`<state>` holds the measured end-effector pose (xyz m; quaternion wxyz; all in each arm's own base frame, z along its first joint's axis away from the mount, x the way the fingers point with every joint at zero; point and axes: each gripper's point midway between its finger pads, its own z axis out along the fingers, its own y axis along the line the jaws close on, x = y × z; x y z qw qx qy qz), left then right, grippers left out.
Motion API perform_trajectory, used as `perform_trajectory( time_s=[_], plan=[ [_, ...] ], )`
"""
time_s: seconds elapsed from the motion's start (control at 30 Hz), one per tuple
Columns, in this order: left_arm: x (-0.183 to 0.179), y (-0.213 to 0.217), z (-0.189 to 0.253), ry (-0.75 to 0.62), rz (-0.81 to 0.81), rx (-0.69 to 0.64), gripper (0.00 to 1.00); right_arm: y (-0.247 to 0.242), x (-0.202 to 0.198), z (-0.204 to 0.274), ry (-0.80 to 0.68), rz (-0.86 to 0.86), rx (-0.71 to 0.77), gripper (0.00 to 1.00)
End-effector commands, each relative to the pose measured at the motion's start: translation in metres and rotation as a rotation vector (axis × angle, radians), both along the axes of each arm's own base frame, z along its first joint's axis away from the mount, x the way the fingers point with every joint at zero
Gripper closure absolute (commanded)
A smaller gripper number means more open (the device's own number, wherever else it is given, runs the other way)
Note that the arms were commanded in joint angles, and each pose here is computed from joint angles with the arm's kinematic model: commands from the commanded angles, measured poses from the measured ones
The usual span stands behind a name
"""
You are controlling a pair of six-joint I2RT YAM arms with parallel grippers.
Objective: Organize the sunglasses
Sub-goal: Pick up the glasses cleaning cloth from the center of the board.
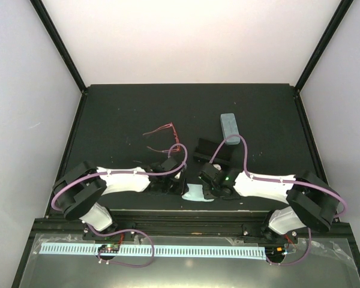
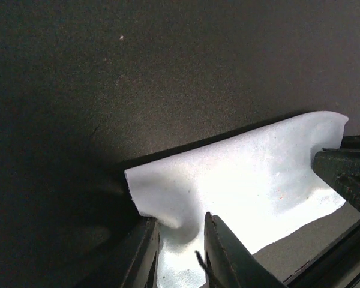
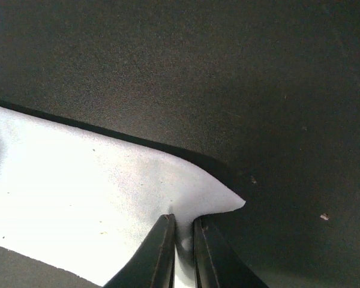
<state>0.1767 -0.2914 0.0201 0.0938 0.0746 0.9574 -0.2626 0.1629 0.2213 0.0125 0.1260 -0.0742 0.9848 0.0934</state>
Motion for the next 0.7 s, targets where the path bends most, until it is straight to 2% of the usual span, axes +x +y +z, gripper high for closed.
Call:
perform_trajectory(
  time_s=[0.0, 0.1, 0.27, 0.43, 0.67],
  plan=[
    [-0.009, 0.013, -0.022, 0.051, 0.017, 0.085, 0.81, -0.015, -0.017, -0.016, 0.062, -0.011, -0.047, 0.88],
    [-0.009, 0.013, -0.022, 0.053, 0.021, 0.086, 0.84, -0.017, -0.015, -0.014, 0.051, -0.018, -0.053, 0.9],
    [-0.008, 0.013, -0.021, 0.047, 0.023, 0.085, 0.98, -0.018, -0.012, -0.01, 0.033, -0.028, -0.055, 0.96],
    [-0.004, 0.007, -0.011, 0.02, 0.01, 0.055, 0.99, -0.014, -0.005, 0.001, -0.004, -0.038, -0.034, 0.99],
    [0.009, -0.012, 0.024, -0.048, -0.01, -0.039, 0.99, -0.009, 0.01, 0.03, -0.087, -0.062, 0.003, 0.99]
  ],
)
